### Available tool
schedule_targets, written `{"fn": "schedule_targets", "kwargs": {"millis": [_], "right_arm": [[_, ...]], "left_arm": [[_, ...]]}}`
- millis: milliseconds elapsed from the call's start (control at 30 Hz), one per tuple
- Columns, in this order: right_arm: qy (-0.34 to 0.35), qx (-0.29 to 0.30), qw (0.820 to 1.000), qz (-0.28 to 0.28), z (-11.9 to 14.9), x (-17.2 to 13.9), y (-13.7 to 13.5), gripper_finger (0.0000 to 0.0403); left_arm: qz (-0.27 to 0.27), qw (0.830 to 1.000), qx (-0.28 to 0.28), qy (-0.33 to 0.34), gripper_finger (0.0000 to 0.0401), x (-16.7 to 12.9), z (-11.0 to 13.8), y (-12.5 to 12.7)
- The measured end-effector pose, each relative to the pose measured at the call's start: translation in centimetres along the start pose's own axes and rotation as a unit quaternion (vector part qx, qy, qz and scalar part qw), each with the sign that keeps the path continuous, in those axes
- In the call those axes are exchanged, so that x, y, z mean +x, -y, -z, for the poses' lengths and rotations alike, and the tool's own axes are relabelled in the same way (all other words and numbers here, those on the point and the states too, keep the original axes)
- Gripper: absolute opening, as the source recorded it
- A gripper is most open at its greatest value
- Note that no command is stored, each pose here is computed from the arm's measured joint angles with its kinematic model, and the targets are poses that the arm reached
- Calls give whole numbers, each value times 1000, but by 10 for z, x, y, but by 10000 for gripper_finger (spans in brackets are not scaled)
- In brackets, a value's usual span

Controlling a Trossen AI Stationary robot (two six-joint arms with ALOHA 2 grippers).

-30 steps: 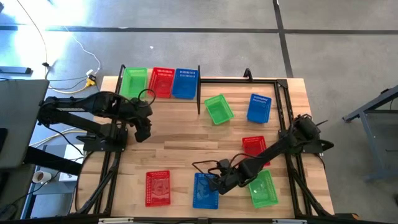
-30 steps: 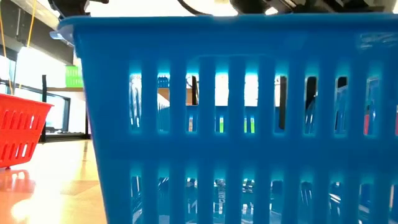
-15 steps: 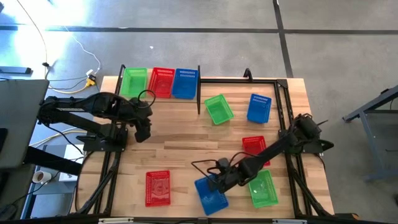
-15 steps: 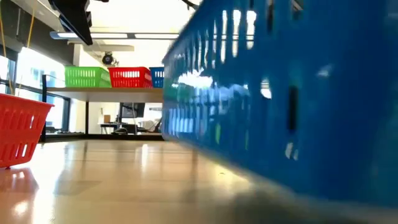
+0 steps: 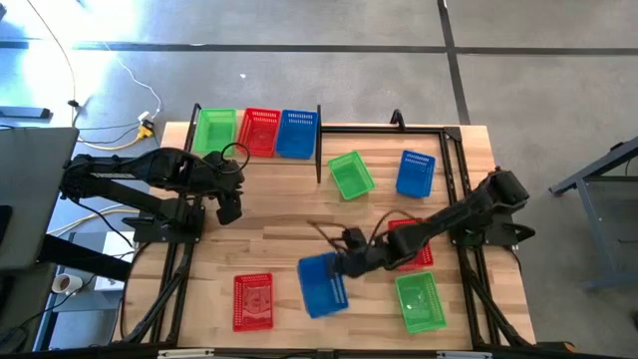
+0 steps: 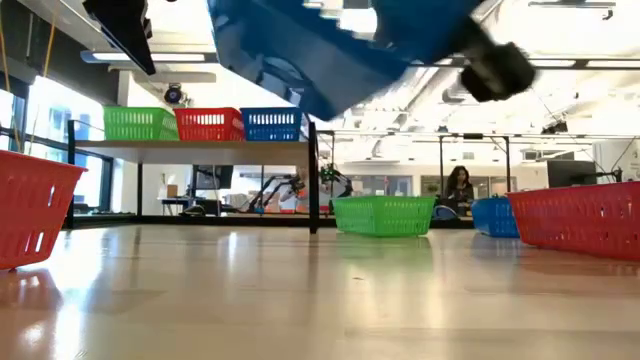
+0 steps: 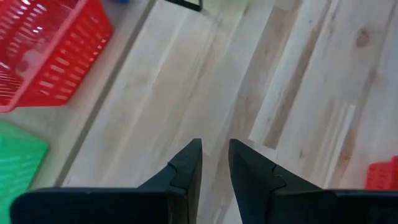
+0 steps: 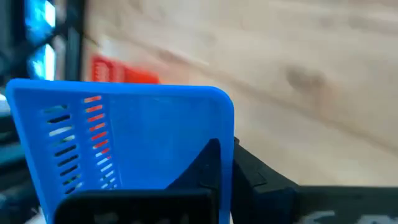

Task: Stack baskets on shelf by color
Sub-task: Stack the bottom blue basket on top of the blue basket on the shelf

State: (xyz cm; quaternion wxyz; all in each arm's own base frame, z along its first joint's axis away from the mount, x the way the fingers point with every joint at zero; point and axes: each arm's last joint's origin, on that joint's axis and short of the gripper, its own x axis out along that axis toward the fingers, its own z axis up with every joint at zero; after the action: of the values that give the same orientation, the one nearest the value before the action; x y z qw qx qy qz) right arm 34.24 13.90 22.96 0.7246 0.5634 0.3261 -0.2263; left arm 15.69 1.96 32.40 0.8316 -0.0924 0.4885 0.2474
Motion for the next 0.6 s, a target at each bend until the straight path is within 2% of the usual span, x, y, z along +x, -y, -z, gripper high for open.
{"fn": "schedule_targets", "kwargs": {"millis": [333, 600], "right_arm": [[88, -11, 995, -46, -66, -14, -12, 0], [163, -24, 982, -91, -127, -14, -17, 0]], "left_arm": [[-3, 1000, 0, 2, 71, 0, 0, 0], [-2, 1000, 3, 4, 71, 0, -1, 0]]}}
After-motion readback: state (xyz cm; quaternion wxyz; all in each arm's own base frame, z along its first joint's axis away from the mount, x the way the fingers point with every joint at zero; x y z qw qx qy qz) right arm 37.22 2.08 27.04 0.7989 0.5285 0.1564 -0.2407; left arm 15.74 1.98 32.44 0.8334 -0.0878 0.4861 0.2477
